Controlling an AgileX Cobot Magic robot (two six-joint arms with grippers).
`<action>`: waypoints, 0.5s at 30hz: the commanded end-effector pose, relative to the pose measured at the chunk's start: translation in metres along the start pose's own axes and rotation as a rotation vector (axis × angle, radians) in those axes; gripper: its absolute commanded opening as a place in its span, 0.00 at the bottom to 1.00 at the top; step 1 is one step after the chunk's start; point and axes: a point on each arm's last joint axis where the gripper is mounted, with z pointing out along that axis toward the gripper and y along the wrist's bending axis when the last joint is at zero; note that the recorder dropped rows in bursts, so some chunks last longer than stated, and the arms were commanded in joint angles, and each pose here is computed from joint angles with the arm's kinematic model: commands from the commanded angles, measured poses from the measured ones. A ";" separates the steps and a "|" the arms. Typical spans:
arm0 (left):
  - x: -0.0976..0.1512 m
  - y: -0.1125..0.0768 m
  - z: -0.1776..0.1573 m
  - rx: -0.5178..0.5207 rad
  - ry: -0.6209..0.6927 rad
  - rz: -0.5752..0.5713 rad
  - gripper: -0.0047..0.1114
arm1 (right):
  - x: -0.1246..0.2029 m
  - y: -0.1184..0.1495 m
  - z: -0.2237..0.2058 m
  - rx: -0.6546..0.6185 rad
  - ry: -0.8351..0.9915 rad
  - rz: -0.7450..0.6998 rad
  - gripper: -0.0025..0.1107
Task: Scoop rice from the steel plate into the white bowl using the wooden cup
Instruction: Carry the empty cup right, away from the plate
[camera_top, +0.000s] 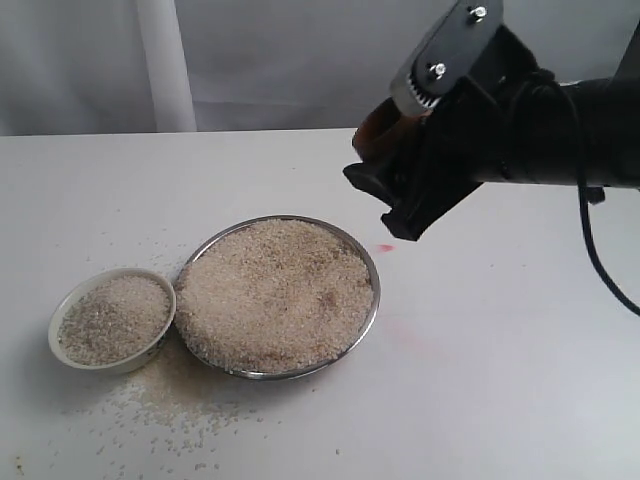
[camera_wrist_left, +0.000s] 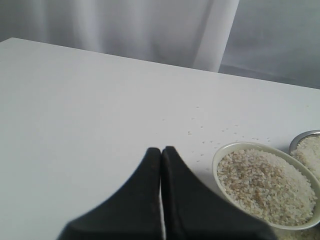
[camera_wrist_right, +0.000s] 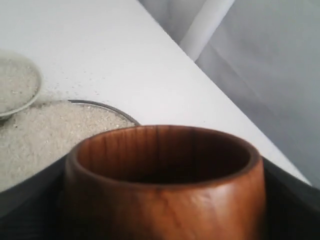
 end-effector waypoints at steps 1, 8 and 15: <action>-0.002 -0.001 -0.001 0.009 -0.010 -0.006 0.04 | 0.009 -0.011 -0.007 0.040 -0.104 0.111 0.02; -0.002 -0.001 -0.001 0.009 -0.010 -0.006 0.04 | 0.049 -0.014 -0.012 0.039 -0.024 0.186 0.02; -0.002 -0.001 -0.001 0.009 -0.010 -0.006 0.04 | 0.067 -0.018 -0.015 0.073 0.029 0.222 0.02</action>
